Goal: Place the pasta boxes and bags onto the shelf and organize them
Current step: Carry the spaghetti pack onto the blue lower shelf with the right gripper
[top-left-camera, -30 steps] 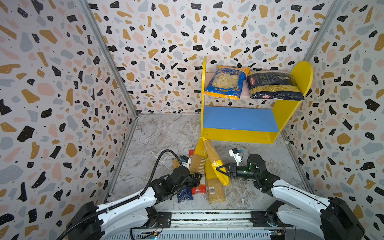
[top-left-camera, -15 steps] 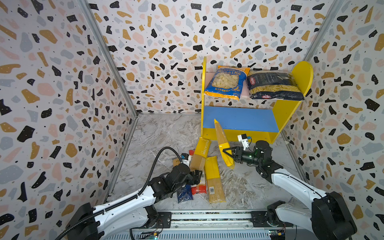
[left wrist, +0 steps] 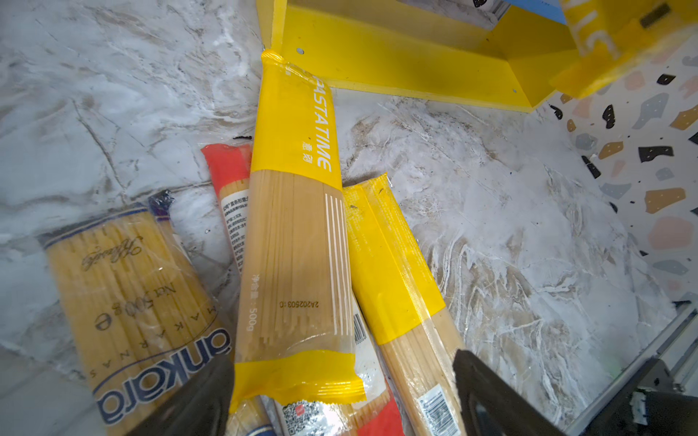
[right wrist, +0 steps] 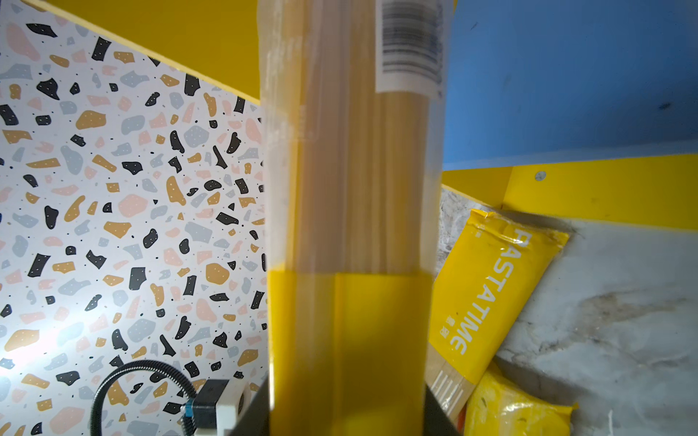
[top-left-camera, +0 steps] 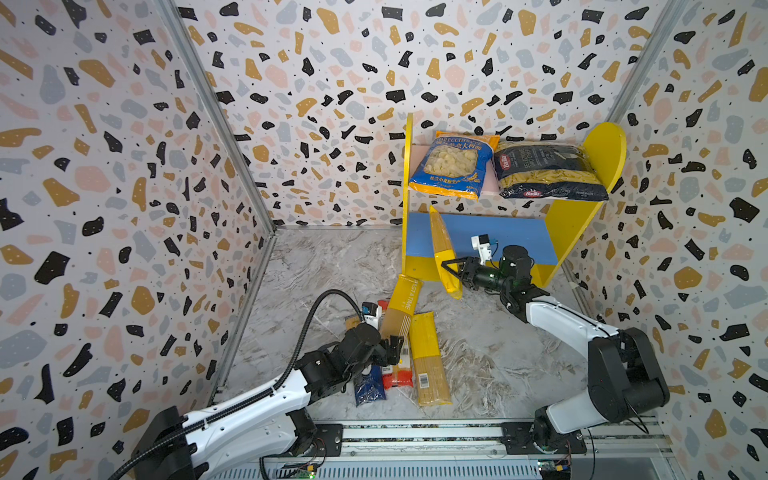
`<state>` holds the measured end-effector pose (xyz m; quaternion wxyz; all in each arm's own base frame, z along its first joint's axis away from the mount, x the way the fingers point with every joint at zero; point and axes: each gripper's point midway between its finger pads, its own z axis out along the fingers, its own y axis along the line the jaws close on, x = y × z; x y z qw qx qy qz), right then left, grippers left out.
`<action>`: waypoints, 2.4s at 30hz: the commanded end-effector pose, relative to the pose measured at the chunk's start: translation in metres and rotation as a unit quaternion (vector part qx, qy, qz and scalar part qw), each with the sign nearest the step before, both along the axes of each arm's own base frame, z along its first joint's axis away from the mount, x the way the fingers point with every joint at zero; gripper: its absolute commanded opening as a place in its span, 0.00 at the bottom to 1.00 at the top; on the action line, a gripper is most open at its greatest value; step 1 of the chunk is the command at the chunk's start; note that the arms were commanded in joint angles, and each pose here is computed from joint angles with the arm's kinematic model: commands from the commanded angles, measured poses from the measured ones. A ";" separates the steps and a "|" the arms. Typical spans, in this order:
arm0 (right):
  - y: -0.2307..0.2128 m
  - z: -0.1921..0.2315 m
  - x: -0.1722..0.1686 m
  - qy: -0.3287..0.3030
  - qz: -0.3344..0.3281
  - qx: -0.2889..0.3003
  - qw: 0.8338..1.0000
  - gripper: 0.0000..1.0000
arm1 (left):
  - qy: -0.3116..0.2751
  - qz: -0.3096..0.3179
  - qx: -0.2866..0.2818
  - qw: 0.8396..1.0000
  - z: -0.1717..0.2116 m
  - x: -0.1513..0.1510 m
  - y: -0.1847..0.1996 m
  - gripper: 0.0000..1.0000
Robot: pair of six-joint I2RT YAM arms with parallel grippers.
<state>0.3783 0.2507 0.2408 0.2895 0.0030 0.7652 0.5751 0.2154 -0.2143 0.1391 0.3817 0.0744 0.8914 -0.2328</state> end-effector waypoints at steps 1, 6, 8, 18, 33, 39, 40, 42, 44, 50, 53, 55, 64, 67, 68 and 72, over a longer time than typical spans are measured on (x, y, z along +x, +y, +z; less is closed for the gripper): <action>0.005 0.078 0.017 -0.147 0.007 0.033 0.989 0.13 | -0.023 0.005 0.005 1.000 0.015 0.006 0.000 1.00; 0.012 0.082 0.045 -0.155 0.001 0.034 0.987 0.13 | -0.032 0.019 0.025 0.999 0.017 0.010 0.008 1.00; 0.014 0.082 0.056 -0.157 -0.002 0.032 0.987 0.13 | -0.033 0.020 0.028 0.999 0.017 0.010 0.009 1.00; 0.024 0.081 0.103 -0.154 -0.020 0.034 0.987 0.13 | -0.032 0.019 0.034 0.999 0.008 0.011 0.009 0.99; 0.043 0.088 0.124 -0.171 -0.056 -0.042 0.983 0.17 | -0.030 0.016 0.032 0.999 0.001 0.007 0.011 0.99; 0.054 0.075 0.131 -0.149 -0.045 -0.039 0.987 0.25 | -0.032 0.020 0.030 0.999 0.002 0.006 0.015 0.99; 0.056 0.072 0.132 -0.143 -0.044 -0.038 0.988 0.27 | -0.031 0.022 0.032 0.999 0.001 0.005 0.016 1.00; 0.056 0.065 0.135 -0.134 -0.048 -0.038 0.989 0.28 | -0.032 0.023 0.030 0.999 0.001 0.004 0.018 0.99; 0.055 0.063 0.136 -0.131 -0.052 -0.039 0.989 0.27 | -0.031 0.025 0.027 0.999 0.000 0.003 0.019 0.99; 0.057 0.067 0.139 -0.137 -0.064 -0.062 0.987 0.30 | -0.036 0.026 0.021 0.999 0.003 0.002 0.021 0.99; 0.060 0.067 0.139 -0.136 -0.063 -0.067 0.986 0.38 | -0.036 0.026 0.021 0.999 0.002 0.002 0.021 1.00; 0.060 0.066 0.140 -0.135 -0.063 -0.068 0.987 0.43 | -0.036 0.025 0.020 0.999 0.003 0.002 0.021 0.99; 0.067 0.061 0.140 -0.128 -0.055 -0.066 0.988 0.60 | -0.038 0.027 0.014 0.999 0.004 0.000 0.023 1.00; 0.069 0.057 0.142 -0.125 -0.052 -0.065 0.989 0.60 | -0.039 0.029 0.013 0.999 0.004 0.000 0.024 0.99; 0.070 0.057 0.142 -0.124 -0.051 -0.065 0.989 0.60 | -0.040 0.029 0.011 0.999 0.004 0.000 0.024 1.00; 0.071 0.057 0.142 -0.122 -0.050 -0.065 0.989 0.61 | -0.040 0.029 0.010 0.999 0.005 -0.001 0.025 0.99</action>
